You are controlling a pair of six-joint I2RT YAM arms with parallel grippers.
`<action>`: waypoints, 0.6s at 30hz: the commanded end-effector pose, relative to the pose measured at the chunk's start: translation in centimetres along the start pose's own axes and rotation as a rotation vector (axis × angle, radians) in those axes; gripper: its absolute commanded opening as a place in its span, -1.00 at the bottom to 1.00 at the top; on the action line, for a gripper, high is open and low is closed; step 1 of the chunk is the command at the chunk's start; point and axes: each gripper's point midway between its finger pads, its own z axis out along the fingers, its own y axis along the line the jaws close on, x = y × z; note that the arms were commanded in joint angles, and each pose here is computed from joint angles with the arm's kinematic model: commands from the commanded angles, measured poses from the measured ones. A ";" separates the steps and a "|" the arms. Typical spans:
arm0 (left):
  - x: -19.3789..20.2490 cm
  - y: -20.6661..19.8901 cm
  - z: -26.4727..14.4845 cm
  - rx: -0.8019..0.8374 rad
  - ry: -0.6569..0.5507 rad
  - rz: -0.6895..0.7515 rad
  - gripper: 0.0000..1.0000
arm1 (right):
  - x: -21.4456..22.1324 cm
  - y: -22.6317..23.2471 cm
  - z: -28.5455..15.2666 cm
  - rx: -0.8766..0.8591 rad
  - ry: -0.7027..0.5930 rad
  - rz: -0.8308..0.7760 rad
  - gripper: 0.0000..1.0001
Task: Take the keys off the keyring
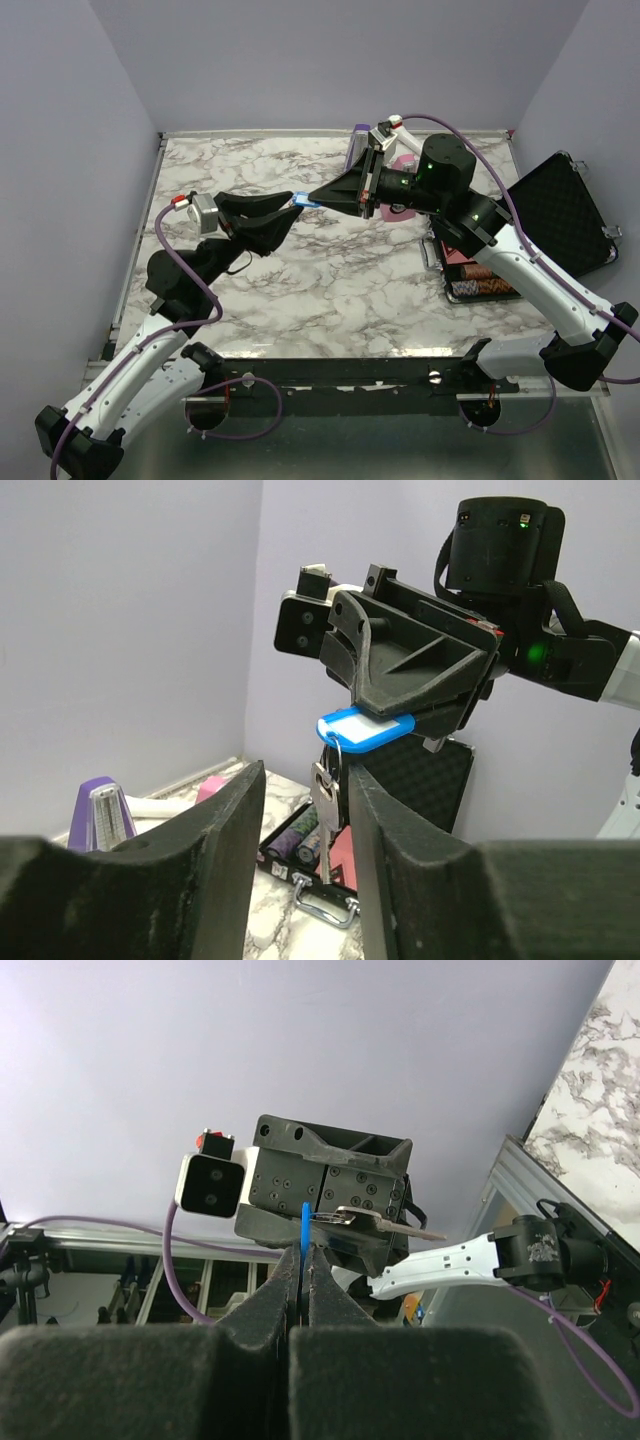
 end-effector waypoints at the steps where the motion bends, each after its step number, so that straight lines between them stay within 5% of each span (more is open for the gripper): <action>1: -1.4 -0.6 0.6 0.022 -0.027 0.021 -0.12 | 0.7 1.2 -0.2 -0.045 0.026 -0.011 -0.99; 18: -1.9 -0.9 0.9 0.032 -0.013 0.042 -0.74 | 0.6 0.7 0.1 -0.040 0.032 -0.006 -0.99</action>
